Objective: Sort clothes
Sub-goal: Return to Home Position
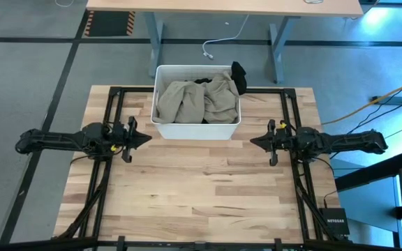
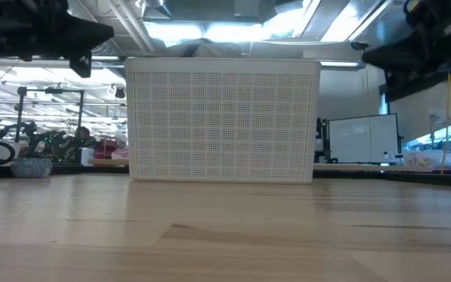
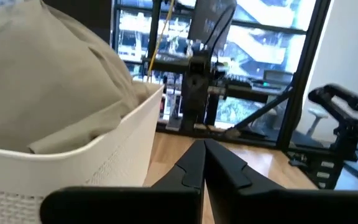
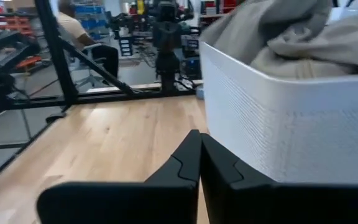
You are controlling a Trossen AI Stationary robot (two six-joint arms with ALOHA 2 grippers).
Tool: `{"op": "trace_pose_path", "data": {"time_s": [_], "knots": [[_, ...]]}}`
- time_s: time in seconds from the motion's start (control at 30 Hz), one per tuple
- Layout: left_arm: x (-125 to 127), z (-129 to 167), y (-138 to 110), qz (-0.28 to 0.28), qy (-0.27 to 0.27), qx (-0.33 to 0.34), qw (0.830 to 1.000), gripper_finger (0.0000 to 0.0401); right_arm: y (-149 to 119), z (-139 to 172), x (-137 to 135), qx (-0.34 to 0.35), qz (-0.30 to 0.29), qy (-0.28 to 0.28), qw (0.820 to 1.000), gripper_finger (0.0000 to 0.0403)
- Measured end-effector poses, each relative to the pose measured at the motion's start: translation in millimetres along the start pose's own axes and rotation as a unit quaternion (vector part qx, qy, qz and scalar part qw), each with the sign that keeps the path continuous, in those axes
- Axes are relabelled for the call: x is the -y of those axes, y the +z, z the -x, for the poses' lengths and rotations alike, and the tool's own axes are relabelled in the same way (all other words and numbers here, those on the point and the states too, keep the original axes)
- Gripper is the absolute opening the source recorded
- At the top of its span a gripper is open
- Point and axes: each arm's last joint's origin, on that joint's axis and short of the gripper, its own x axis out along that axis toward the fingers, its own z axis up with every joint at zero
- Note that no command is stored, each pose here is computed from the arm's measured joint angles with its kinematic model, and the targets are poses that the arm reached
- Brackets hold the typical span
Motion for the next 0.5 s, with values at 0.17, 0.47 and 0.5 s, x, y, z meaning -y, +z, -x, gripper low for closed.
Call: {"op": "trace_pose_path", "data": {"time_s": [0.17, 0.47, 0.5], "knots": [[0, 5, -2, 0.001, -0.002, 0.018, 1.0, 0.0003, -25, -3, 2, 0.014, -0.011, -0.006, 1.0, 0.0008], [-1, 11, -7, -0.007, -0.002, 0.0, 1.0, 0.0004, -27, -3, 2, 0.013, -0.007, -0.002, 1.0, 0.0019], [-1, 11, -7, -0.01, -0.002, -0.002, 1.0, 0.0002, -27, -3, 2, 0.013, -0.007, -0.002, 1.0, 0.0019]]}}
